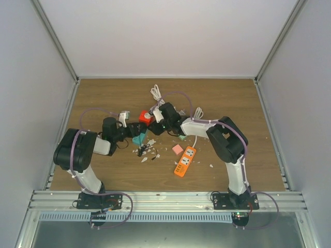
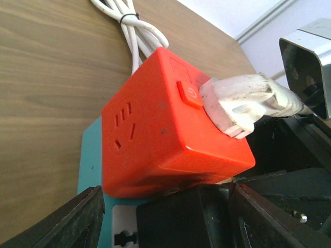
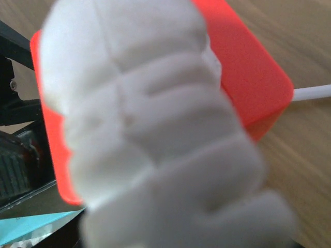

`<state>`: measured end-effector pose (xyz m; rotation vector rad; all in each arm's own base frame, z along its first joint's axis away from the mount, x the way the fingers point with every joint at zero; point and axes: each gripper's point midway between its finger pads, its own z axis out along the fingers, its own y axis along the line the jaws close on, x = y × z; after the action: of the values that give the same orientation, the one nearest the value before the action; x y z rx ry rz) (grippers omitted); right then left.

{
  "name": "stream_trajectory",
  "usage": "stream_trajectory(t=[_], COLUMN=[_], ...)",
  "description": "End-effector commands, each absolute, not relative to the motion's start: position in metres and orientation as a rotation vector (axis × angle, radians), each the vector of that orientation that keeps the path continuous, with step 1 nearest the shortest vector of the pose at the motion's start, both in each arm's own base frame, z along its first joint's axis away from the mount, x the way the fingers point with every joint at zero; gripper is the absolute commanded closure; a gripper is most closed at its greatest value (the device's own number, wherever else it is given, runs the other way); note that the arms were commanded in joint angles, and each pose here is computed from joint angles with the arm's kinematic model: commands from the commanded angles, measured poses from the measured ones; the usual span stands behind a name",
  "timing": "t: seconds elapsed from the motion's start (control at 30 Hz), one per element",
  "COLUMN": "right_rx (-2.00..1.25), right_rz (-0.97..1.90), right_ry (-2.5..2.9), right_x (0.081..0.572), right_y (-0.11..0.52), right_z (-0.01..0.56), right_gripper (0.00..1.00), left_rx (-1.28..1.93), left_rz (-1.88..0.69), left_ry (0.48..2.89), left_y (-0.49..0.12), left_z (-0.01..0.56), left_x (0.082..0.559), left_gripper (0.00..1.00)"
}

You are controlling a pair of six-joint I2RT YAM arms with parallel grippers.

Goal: Insert the plug

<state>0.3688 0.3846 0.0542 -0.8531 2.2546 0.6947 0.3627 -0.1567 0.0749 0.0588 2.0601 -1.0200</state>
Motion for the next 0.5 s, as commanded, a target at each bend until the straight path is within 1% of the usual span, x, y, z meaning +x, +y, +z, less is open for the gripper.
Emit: stream_trajectory(t=[0.0,0.1,0.23,0.33,0.4,0.47], right_rx=[-0.948,-1.030,-1.121,-1.179,-1.208,-1.221], right_rz=[0.705,0.756,0.797,0.793,0.793,0.797], right_ry=[2.162,2.120,2.069,2.037,2.024,2.027], right_x=[0.388,0.379,0.359,0.339,0.324,0.309], right_y=[0.397,0.405,0.411,0.414,0.414,0.409], right_z=[0.066,0.076,0.096,0.112,0.120,0.125], right_gripper=[0.56,0.56,0.55,0.49,0.45,0.43], left_rx=[0.064,0.054,0.039,0.039,0.042,0.054], left_rz=[-1.037,-1.027,-0.946,-0.898,-0.865,-0.841], left_ry=[1.987,1.986,1.967,1.942,1.924,1.904], left_y=[-0.162,-0.161,-0.152,-0.147,-0.144,-0.141], left_z=[0.086,0.084,0.091,0.104,0.114,0.127], left_x=[0.383,0.387,0.393,0.396,0.398,0.399], left_gripper=[0.32,0.32,0.30,0.26,0.22,0.20])
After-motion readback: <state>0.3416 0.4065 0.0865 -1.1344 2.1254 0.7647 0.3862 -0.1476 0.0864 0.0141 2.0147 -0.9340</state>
